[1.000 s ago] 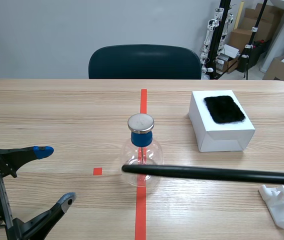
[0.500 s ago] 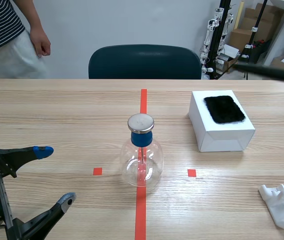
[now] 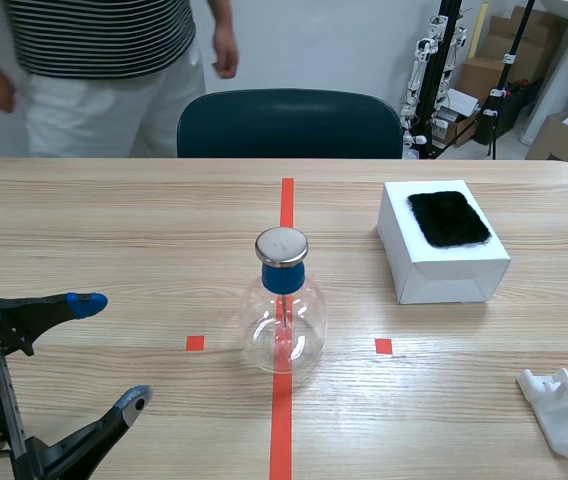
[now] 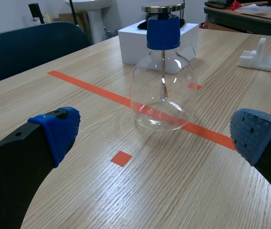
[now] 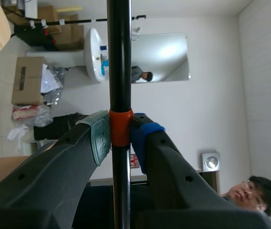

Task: Do the electroscope experiment. rub the rod on the fur

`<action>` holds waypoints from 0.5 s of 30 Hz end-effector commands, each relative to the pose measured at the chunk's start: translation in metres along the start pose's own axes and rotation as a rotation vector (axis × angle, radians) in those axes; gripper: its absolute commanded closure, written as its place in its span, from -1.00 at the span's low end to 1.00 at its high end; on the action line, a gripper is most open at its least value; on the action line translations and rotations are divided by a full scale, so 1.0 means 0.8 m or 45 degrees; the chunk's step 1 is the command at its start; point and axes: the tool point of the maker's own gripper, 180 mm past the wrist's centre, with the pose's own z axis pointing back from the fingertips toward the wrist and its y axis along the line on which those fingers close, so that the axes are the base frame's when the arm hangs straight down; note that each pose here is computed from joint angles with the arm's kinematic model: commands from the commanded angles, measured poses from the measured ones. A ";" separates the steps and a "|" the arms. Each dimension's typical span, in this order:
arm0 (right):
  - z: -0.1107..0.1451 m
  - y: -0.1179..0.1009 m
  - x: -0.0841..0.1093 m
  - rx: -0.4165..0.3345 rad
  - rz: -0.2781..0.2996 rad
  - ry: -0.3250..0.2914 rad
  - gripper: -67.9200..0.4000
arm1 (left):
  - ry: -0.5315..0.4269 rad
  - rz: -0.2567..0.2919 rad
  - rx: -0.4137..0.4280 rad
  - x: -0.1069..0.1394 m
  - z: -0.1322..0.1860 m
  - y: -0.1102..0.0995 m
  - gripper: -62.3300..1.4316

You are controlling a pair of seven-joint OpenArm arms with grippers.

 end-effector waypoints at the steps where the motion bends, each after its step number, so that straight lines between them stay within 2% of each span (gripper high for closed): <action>1: -0.021 -0.022 0.004 -0.060 0.018 -0.022 0.98 | -0.034 -0.019 0.010 0.010 -0.001 0.006 -1.00; 6: -0.054 -0.008 0.007 -0.031 0.050 -0.008 0.98 | -0.034 -0.019 0.010 0.010 -0.001 0.006 -1.00; 12: -0.086 0.032 0.028 0.027 0.096 -0.005 0.98 | -0.034 -0.019 0.010 0.010 -0.001 0.006 -1.00; 15: -0.099 0.049 0.035 0.047 0.096 0.006 0.98 | -0.034 -0.019 0.010 0.010 -0.001 0.006 -1.00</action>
